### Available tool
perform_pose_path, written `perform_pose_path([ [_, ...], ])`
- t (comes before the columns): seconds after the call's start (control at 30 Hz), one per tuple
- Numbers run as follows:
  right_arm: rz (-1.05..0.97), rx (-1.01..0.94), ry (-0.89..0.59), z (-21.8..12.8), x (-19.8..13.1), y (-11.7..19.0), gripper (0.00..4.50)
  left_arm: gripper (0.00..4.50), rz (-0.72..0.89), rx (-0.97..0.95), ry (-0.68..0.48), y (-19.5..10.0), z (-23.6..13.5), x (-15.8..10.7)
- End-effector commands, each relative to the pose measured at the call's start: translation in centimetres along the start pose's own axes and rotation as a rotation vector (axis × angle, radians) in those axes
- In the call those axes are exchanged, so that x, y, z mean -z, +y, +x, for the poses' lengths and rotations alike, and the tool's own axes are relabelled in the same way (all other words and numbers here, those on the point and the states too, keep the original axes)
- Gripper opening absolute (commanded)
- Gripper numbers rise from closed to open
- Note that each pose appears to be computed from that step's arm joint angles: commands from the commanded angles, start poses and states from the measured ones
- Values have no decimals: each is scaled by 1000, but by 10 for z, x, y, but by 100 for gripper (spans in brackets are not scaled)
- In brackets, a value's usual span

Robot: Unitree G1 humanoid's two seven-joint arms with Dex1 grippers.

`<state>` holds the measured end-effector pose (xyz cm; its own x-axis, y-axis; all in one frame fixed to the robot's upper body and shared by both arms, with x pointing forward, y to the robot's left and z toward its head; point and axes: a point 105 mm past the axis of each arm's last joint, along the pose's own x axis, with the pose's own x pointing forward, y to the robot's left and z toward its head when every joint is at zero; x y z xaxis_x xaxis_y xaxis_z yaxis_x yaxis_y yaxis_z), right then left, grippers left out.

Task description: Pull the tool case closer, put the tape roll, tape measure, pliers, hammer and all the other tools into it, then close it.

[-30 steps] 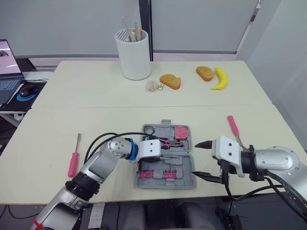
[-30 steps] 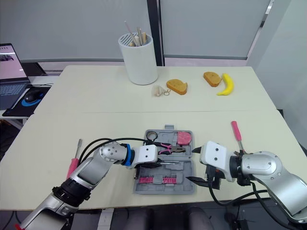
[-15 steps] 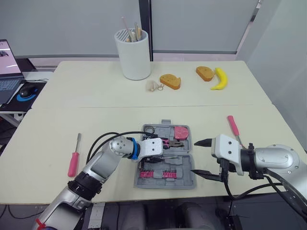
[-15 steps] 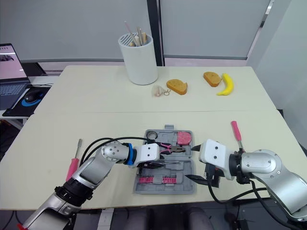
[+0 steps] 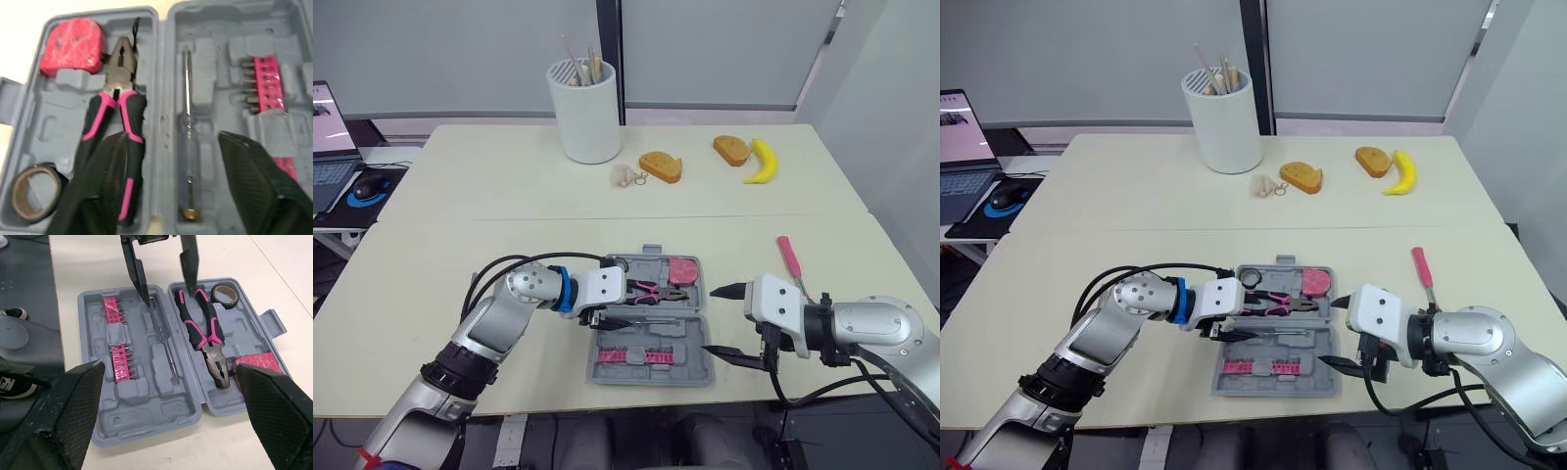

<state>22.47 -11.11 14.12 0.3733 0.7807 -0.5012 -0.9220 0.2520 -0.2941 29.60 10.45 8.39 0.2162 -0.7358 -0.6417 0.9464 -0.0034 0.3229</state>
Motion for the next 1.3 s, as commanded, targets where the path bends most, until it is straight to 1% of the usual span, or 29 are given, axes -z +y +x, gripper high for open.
perform_pose_path([
  [0.03, -25, 2, -14, 0, -4, 0, 450, 173, 21, 8, -14, -2, 7, -4],
  [0.2, -24, -2, -12, 1, -3, 1, 450, 5, 0, 6, 7, -6, 19, 4],
  [0.37, -24, -5, -11, 1, -4, 2, 450, 2, 7, -15, 20, -6, 29, 8],
  [0.5, -25, -6, -9, 1, -4, 1, 450, 2, -2, -2, 37, -11, 34, 13],
  [0.7, -26, -4, -8, 0, -4, 1, 450, 2, 7, 7, 73, -19, 35, 24],
  [0.87, -30, -1, -6, 0, -4, 1, 450, 2, 15, -6, 75, -20, 35, 26],
  [1.0, -35, 6, -11, 0, -5, -1, 450, 2, 9, -54, 32, -11, 33, 20],
  [1.07, -39, 29, -25, -1, -7, -5, 450, 2, -22, -115, -24, 1, 25, 11],
  [1.13, -43, 59, -44, -4, -10, -9, 450, 2, -74, -195, -110, 19, 3, -2],
  [1.2, -42, 89, -60, -8, -12, -13, 450, 2, -128, -253, -181, 31, -20, -10],
  [1.3, -28, 173, -85, -19, -14, -24, 450, 2, -195, -342, -236, 39, -55, -5],
])
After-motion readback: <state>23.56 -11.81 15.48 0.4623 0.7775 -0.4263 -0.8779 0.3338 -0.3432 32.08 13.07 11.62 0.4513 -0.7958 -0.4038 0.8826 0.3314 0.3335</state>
